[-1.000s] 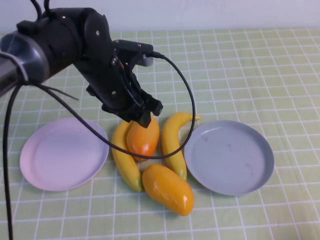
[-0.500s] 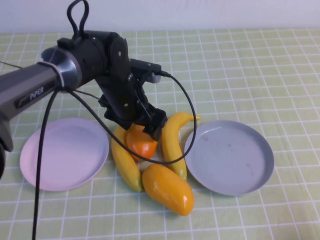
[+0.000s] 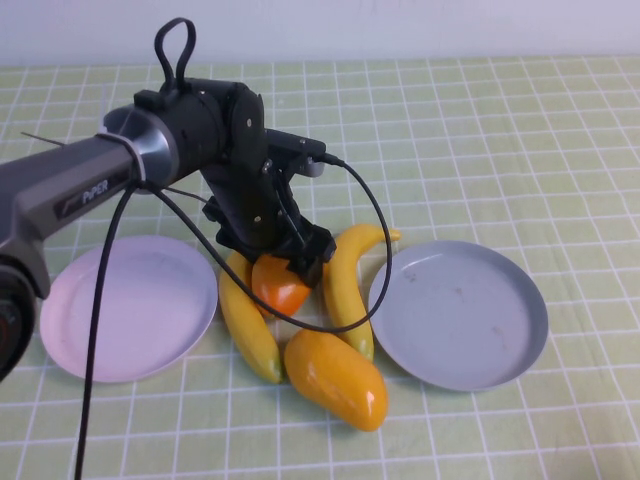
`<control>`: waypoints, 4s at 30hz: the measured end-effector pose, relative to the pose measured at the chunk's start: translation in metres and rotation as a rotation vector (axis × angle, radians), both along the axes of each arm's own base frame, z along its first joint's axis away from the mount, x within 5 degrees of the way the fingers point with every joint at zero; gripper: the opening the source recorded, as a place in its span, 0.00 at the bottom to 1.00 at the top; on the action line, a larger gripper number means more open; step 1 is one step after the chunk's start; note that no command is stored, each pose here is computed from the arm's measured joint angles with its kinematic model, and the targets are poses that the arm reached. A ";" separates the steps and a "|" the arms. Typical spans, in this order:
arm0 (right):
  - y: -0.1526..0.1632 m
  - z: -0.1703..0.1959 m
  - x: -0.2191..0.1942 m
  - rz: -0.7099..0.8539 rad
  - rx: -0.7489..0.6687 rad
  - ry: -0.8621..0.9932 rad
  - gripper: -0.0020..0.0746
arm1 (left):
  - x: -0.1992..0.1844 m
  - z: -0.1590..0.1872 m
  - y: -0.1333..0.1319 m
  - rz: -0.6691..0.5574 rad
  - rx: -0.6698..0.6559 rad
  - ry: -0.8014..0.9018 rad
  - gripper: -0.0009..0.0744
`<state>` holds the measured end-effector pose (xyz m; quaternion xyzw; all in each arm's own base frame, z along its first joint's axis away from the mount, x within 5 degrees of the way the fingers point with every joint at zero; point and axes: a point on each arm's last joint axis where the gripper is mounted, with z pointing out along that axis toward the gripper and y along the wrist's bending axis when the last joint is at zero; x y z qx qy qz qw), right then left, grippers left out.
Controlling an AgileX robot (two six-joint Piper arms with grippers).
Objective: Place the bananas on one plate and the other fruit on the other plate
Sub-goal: Put one type of fruit in the left plate
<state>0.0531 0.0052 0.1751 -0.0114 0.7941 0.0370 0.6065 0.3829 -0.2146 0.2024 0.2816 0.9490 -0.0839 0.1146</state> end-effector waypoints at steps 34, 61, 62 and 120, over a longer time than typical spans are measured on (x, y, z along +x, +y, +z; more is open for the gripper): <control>0.000 0.000 0.000 0.000 0.002 0.000 0.00 | -0.058 0.098 0.128 0.214 0.125 -0.056 0.73; 0.000 0.000 0.000 0.000 0.003 0.000 0.00 | -0.018 0.028 0.158 0.230 0.163 -0.024 0.82; 0.000 0.000 0.000 0.000 0.003 0.000 0.00 | -0.017 0.032 0.158 0.231 0.162 -0.022 0.82; 0.000 0.000 0.000 0.000 0.006 0.000 0.00 | -0.109 -0.006 -0.059 -1.453 0.226 -0.069 0.70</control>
